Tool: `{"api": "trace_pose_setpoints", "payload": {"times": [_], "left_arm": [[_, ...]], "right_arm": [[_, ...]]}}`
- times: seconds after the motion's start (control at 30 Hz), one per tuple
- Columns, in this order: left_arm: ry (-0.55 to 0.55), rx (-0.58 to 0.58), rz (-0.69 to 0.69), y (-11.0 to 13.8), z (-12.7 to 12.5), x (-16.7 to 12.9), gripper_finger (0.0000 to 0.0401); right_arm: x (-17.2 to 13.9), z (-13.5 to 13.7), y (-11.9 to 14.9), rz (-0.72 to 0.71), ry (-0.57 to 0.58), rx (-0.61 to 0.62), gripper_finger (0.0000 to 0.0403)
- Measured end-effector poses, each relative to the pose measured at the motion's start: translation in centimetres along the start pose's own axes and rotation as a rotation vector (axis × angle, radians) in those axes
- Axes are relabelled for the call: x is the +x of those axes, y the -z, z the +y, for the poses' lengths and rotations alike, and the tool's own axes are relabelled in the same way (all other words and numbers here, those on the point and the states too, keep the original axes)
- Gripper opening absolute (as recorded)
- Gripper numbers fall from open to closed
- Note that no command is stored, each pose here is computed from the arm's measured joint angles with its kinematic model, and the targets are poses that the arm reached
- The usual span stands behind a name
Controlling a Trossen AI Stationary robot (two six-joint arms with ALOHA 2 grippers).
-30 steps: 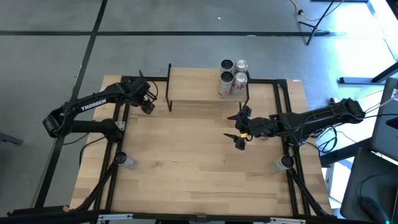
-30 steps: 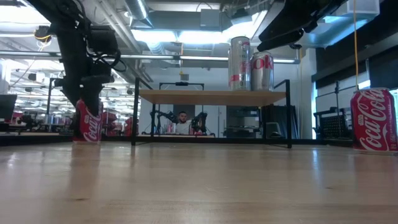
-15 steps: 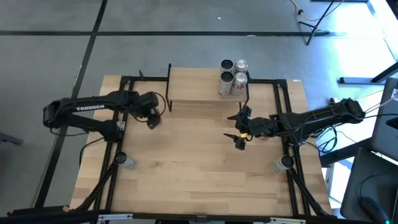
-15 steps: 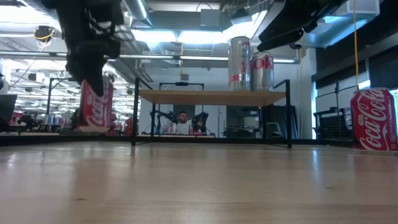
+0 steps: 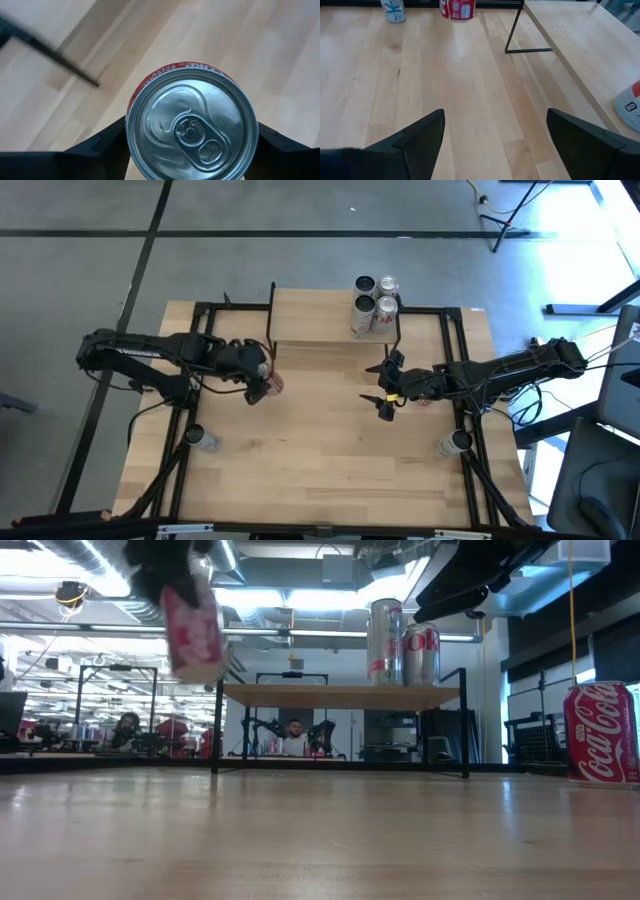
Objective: Place canned beverage on shelf
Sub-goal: Put the left black-red soda can on the shelf
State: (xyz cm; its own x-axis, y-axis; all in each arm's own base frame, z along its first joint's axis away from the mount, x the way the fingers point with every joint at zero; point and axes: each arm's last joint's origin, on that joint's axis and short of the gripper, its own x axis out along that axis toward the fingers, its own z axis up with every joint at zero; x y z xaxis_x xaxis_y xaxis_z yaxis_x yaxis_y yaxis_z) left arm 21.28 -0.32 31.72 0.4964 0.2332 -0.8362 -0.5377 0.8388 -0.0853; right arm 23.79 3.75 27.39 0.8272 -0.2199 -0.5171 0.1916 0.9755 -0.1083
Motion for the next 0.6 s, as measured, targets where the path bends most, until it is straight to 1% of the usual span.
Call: {"api": "trace_pose_setpoints", "payload": {"times": [0.07, 0.13, 0.33, 0.5, 0.6], "left_arm": [[-0.001, 0.023, -0.019, -1.2, -0.9, -0.2, 0.0260], [-0.025, 0.058, -0.043, -2.6, -1.6, -0.3, 0.0260], [-0.083, 0.099, -0.077, -8.0, -2.5, -0.4, 0.0260], [-0.127, 0.115, -0.074, -12.7, -1.9, 0.4, 0.0260], [-0.128, 0.100, -0.071, -15.2, -1.0, 1.0, 0.0260]], "right_arm": [[0.0, 0.0, 0.0, 0.000, 0.000, 0.000, 0.0337], [0.0, 0.0, 0.0, 0.000, 0.000, 0.000, 0.0337], [0.0, 0.0, 0.0, 0.000, 0.000, 0.000, 0.0337], [0.0, 0.0, 0.0, 0.000, 0.000, 0.000, 0.0337], [0.0, 0.0, 0.0, 0.000, 0.000, 0.000, 0.0337]]}}
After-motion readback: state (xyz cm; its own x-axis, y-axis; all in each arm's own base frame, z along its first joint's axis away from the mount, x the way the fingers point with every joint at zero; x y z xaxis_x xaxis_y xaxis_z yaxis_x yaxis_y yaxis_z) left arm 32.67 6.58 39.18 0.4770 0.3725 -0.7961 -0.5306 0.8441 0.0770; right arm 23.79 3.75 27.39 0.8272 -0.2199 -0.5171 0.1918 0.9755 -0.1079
